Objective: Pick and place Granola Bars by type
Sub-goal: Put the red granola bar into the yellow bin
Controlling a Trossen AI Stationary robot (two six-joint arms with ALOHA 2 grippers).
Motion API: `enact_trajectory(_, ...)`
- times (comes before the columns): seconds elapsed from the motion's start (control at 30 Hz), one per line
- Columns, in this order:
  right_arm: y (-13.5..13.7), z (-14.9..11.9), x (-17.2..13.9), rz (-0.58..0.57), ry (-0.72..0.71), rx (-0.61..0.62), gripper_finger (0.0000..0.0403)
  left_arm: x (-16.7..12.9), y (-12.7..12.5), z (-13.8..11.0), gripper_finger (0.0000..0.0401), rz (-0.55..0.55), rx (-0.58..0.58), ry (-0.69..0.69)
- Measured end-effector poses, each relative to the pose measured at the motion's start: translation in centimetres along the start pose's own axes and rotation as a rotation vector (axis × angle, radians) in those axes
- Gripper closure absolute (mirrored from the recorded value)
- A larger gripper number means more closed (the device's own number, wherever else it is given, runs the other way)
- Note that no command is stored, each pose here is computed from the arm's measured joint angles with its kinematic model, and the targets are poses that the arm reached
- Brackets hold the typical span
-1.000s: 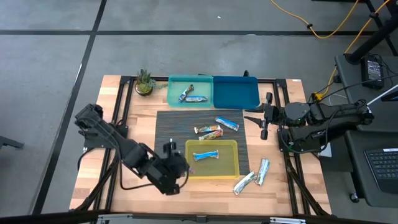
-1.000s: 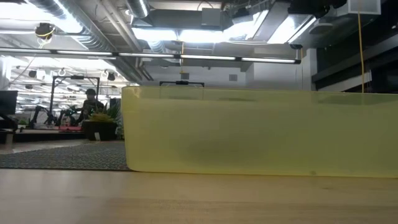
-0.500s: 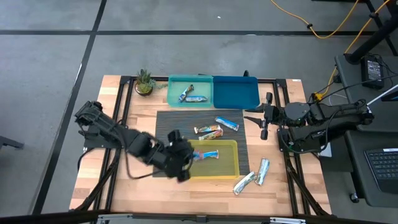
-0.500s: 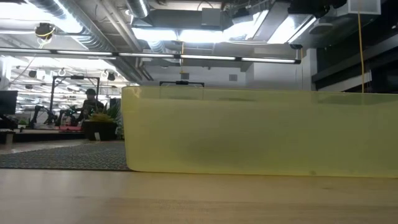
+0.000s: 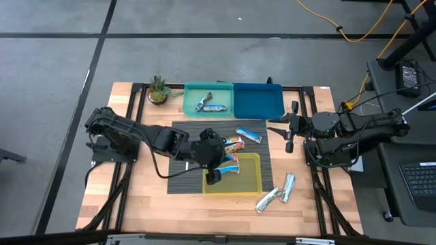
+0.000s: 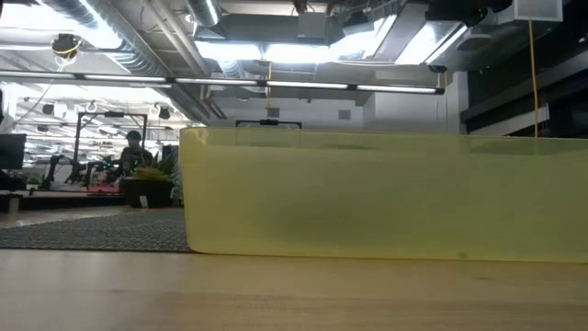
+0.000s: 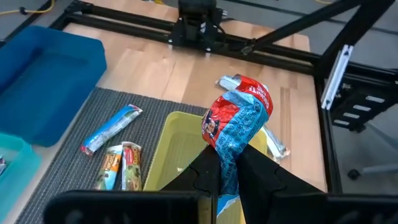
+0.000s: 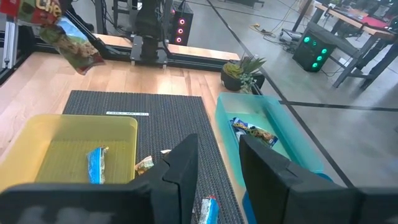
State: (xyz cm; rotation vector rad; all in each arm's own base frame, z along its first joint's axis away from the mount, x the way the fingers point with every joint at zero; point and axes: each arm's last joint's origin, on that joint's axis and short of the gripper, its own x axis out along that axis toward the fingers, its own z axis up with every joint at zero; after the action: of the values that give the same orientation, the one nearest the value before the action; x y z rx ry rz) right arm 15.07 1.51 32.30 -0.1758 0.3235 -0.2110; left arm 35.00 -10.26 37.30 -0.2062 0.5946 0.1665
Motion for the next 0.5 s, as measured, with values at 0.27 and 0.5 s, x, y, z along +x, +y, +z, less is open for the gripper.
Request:
enact_trajectory(0.27,0.0,0.0,0.0,0.002,0.000,-0.001,0.0282,2.6,1.3,-1.9,0.0366,0.034,-0.012,0.077)
enact_trajectory(0.5,0.0,-0.1,0.0,0.002,0.005,-0.005,0.0282,7.0,1.4,-5.1,0.0366,-0.048,-0.052,0.240)
